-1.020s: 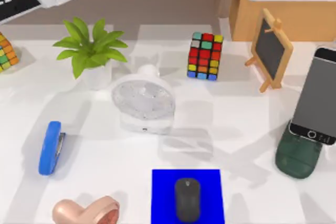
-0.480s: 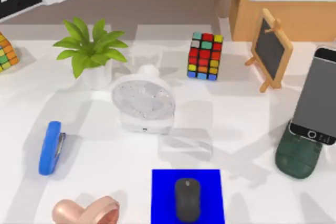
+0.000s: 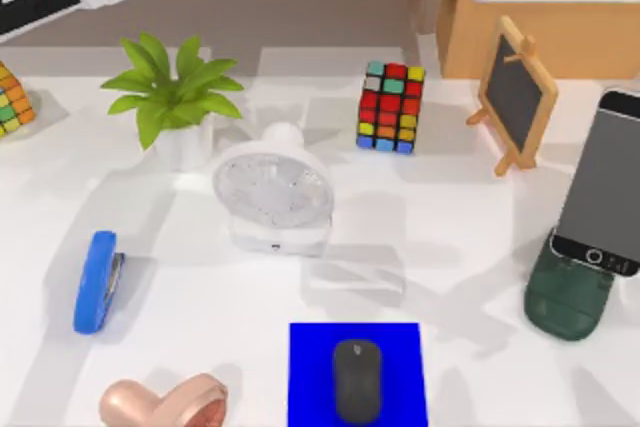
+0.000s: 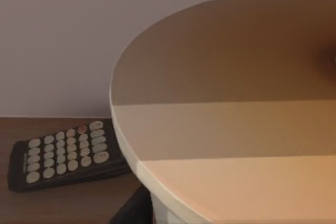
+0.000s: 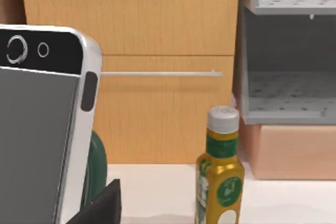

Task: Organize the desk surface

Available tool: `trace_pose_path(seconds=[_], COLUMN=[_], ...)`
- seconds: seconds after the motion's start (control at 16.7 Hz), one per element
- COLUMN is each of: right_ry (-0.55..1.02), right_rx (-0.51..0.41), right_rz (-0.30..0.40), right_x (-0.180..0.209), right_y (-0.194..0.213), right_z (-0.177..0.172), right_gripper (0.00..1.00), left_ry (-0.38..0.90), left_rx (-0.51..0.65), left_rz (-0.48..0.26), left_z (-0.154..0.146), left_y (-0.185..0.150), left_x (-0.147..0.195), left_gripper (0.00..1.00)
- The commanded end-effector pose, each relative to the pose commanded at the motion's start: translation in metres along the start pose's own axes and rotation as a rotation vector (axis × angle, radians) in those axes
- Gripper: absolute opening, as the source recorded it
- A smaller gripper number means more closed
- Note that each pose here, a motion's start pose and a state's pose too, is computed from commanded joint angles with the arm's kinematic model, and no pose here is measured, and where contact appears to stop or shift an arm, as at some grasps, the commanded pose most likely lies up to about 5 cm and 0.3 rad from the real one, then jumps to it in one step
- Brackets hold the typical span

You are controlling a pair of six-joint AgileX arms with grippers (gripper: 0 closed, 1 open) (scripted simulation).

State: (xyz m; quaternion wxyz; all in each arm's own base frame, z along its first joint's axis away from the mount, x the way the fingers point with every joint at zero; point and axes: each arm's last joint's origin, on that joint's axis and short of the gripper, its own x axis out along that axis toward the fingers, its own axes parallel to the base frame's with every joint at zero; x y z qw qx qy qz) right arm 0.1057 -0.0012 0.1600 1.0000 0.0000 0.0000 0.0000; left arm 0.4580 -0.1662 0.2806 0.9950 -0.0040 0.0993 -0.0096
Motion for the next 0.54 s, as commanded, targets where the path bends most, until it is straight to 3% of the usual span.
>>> trace_pose_path(seconds=[0.18,0.54], right_ry=[0.000,0.000], right_rx=[0.000,0.000], right_rz=[0.000,0.000], right_x=[0.0000,0.0000], right_y=[0.0000,0.0000], right_z=[0.0000,0.0000], right_gripper=[1.00,1.00], left_ry=[0.000,0.000], left_rx=[0.000,0.000], left_rz=[0.000,0.000], left_z=[0.0000,0.0000], left_y=[0.0000,0.0000], left_x=[0.0000,0.0000], left_gripper=[0.98,1.00])
